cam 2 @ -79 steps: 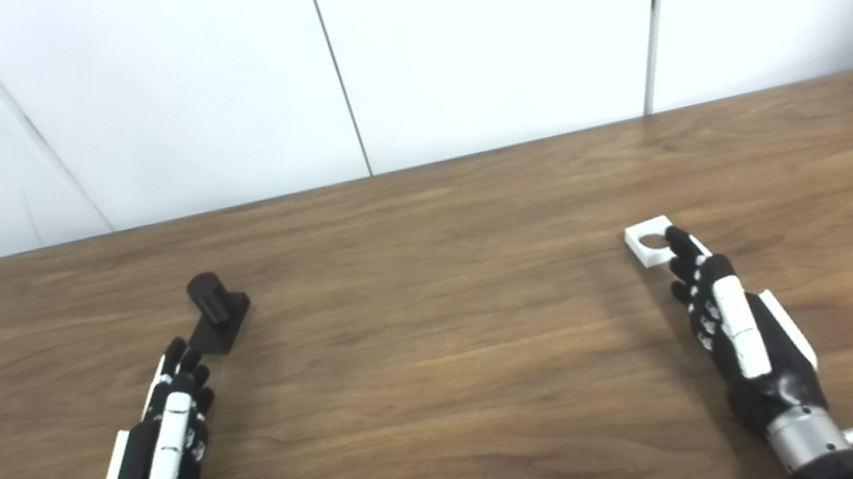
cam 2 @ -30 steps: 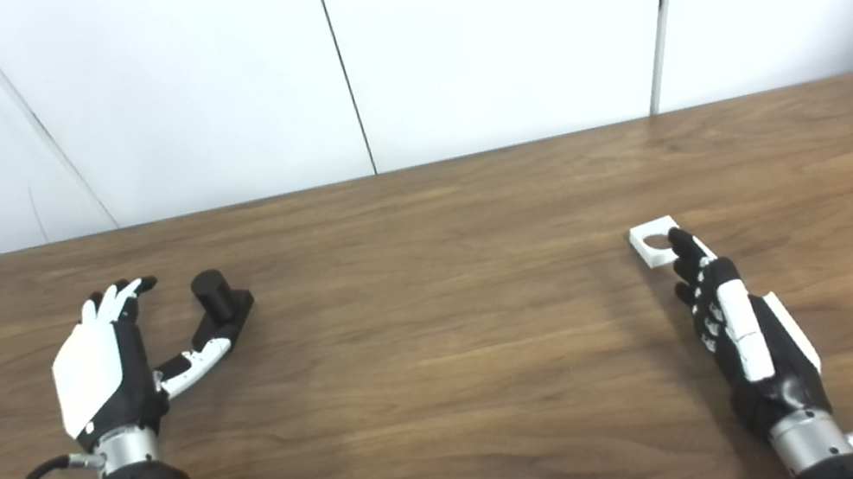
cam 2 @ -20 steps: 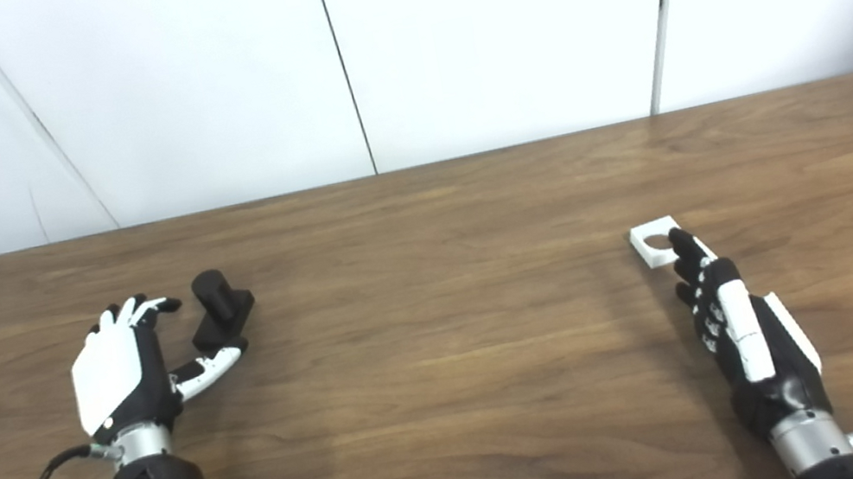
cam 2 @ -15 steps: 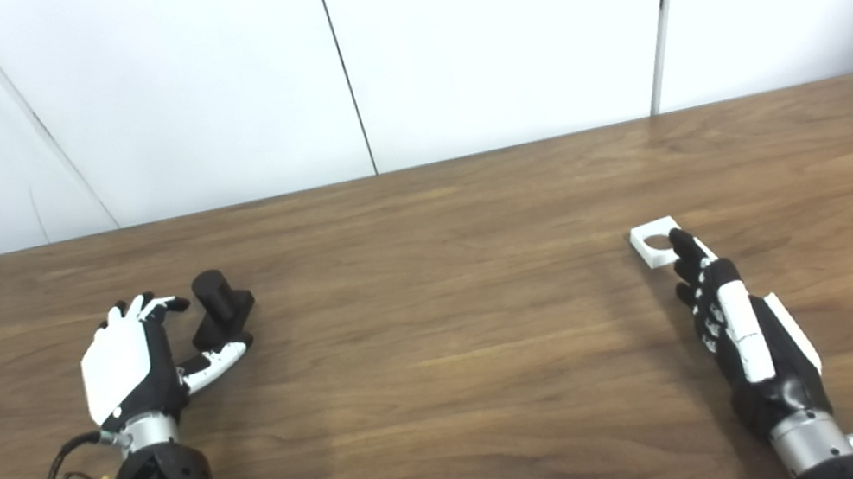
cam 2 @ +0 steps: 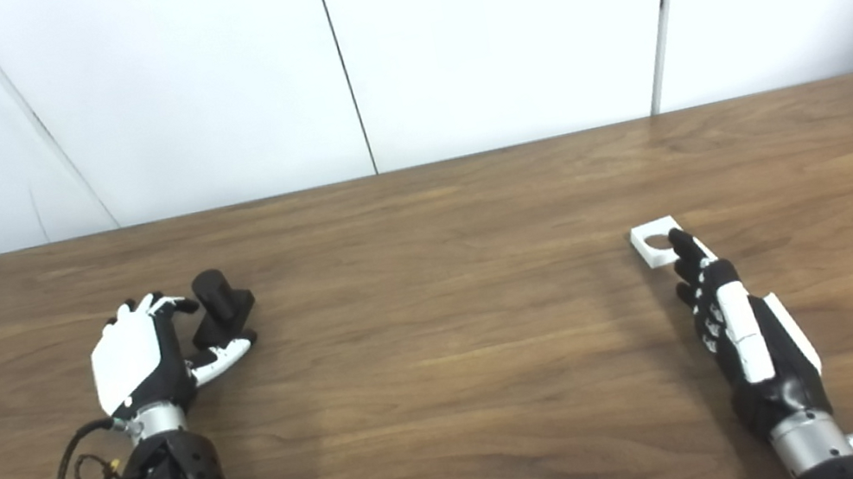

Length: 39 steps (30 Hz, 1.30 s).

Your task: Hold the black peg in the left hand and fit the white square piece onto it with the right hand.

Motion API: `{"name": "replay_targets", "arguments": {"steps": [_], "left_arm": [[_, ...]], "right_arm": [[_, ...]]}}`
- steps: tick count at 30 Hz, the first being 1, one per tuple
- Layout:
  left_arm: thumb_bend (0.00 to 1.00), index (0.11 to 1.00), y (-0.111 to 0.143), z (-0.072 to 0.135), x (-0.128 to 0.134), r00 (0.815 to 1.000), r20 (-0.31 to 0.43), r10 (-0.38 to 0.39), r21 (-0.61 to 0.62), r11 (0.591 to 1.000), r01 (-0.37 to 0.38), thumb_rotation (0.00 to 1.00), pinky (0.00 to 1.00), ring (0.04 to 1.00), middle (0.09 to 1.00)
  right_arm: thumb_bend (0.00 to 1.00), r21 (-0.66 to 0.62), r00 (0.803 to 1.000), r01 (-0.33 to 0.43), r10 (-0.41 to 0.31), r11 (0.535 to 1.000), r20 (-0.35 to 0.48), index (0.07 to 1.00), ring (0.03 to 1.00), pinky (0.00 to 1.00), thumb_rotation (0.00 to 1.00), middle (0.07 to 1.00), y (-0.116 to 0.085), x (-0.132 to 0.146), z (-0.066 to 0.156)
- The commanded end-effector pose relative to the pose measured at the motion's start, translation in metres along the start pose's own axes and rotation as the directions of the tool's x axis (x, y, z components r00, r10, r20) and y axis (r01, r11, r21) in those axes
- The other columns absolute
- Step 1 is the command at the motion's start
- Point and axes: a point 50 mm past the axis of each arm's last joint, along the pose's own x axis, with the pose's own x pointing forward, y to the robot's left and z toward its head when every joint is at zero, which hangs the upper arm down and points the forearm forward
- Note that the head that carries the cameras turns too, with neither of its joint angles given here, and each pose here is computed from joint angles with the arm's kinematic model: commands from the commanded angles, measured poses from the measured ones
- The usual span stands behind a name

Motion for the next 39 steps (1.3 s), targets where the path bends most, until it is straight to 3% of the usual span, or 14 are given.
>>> {"name": "replay_targets", "arguments": {"steps": [1, 7, 12, 14, 16, 39], "left_arm": [[0.8, 0.684, 0.018, 0.011, 0.018, 0.996, 0.051, 0.077, 0.005, 0.997, -0.078, 0.36, 1.0, 0.982, 0.911], [0.78, 0.66, 0.014, 0.009, 0.023, 0.996, 0.05, 0.075, 0.016, 0.997, -0.076, 0.31, 0.99, 0.975, 0.894], [0.75, 0.6, 0.013, 0.007, 0.023, 0.996, 0.052, 0.071, -0.005, 0.997, -0.071, 0.15, 1.0, 0.982, 0.889], [0.61, 0.536, 0.012, 0.006, 0.022, 0.996, 0.054, 0.07, -0.013, 0.997, -0.07, 0.09, 1.0, 0.985, 0.888], [0.54, 0.504, 0.011, 0.006, 0.022, 0.996, 0.053, 0.074, -0.022, 0.997, -0.073, 0.07, 1.0, 0.985, 0.886], [0.52, 0.484, 0.007, 0.007, 0.013, 0.997, 0.059, 0.055, -0.087, 0.995, -0.05, 0.05, 0.99, 0.977, 0.847]], "right_arm": [[0.62, 0.003, 1.0, -0.003, 0.003, 1.0, 0.022, 0.943, 1.0, 1.0, 1.0, 0.986, 0.003, -0.001, 0.004], [0.63, -0.002, 1.0, -0.008, 0.008, 1.0, 0.024, 0.946, 1.0, 1.0, 1.0, 0.993, 0.002, -0.002, 0.004], [0.63, -0.004, 1.0, -0.004, 0.004, 1.0, 0.024, 0.942, 1.0, 1.0, 1.0, 0.99, 0.001, -0.002, 0.004], [0.63, -0.005, 1.0, -0.006, 0.007, 1.0, 0.025, 0.946, 1.0, 1.0, 1.0, 0.99, 0.001, -0.002, 0.004], [0.63, -0.006, 1.0, -0.008, 0.008, 1.0, 0.027, 0.948, 1.0, 1.0, 1.0, 0.989, 0.0, -0.002, 0.004], [0.63, -0.003, 0.999, -0.022, 0.023, 1.0, 0.026, 0.964, 1.0, 1.0, 1.0, 1.0, -0.001, -0.001, 0.008]]}}
